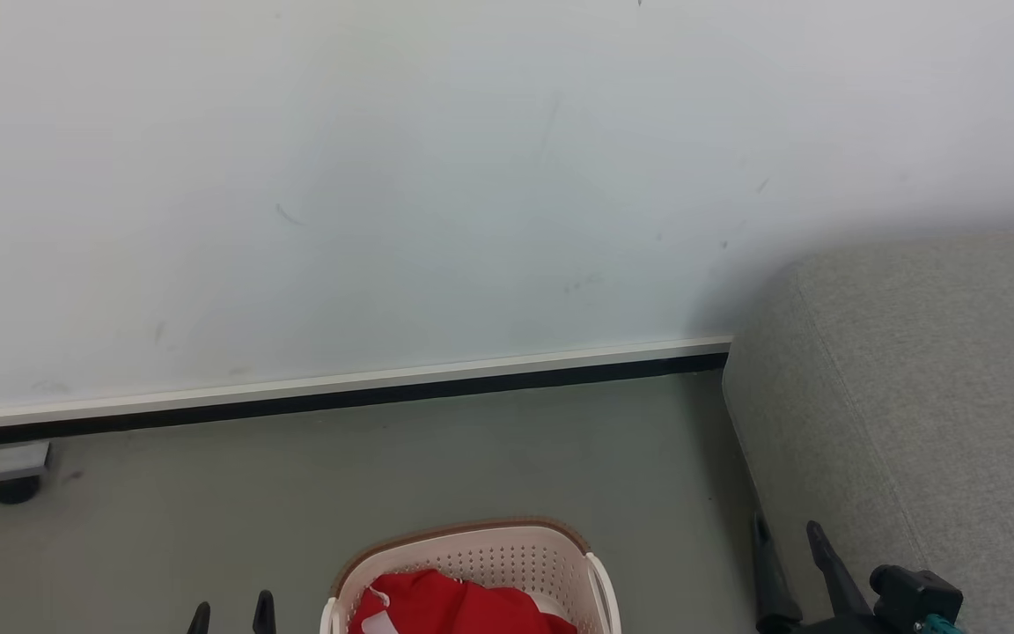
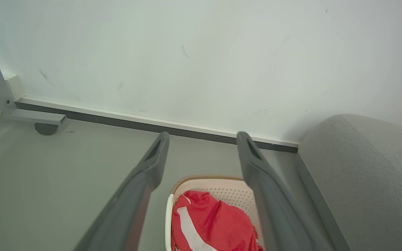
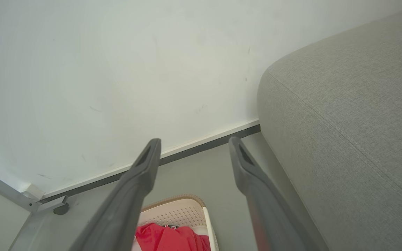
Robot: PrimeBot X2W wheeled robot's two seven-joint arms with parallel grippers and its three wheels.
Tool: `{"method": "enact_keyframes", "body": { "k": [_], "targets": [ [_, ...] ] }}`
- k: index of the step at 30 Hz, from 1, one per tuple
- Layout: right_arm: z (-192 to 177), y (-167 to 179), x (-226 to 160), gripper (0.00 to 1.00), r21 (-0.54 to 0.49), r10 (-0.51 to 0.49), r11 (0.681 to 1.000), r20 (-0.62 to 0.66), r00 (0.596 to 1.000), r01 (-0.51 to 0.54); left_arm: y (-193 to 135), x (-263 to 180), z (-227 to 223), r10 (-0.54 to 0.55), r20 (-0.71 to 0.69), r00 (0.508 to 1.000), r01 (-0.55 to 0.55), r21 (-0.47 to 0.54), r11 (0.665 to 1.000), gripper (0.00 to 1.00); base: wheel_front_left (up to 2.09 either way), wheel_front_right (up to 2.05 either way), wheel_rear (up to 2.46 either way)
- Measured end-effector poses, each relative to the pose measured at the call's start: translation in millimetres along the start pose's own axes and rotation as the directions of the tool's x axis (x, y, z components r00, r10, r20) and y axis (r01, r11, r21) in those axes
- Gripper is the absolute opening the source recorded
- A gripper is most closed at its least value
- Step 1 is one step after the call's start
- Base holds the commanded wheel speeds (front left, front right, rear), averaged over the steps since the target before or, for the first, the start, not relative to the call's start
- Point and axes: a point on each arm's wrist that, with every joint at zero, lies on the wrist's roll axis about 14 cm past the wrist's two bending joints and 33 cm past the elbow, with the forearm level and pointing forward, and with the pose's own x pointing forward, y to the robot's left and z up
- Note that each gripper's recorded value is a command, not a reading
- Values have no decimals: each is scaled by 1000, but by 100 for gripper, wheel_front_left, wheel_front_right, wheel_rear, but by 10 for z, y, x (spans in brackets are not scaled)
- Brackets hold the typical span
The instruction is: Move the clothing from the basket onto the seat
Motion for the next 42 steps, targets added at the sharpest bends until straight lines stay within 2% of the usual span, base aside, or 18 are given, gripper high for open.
{"method": "enact_keyframes", "body": {
  "k": [20,42],
  "targets": [
    [-2,121,-12,100,-120,54,991,9,999,-53,13,-8,10,-17,20,1000,14,105,994,100,0,0,0],
    [15,103,6,100,-121,50,991,14,999,-48,122,57,-8,-1,11,1000,0,94,996,100,0,0,0]
  ]
}}
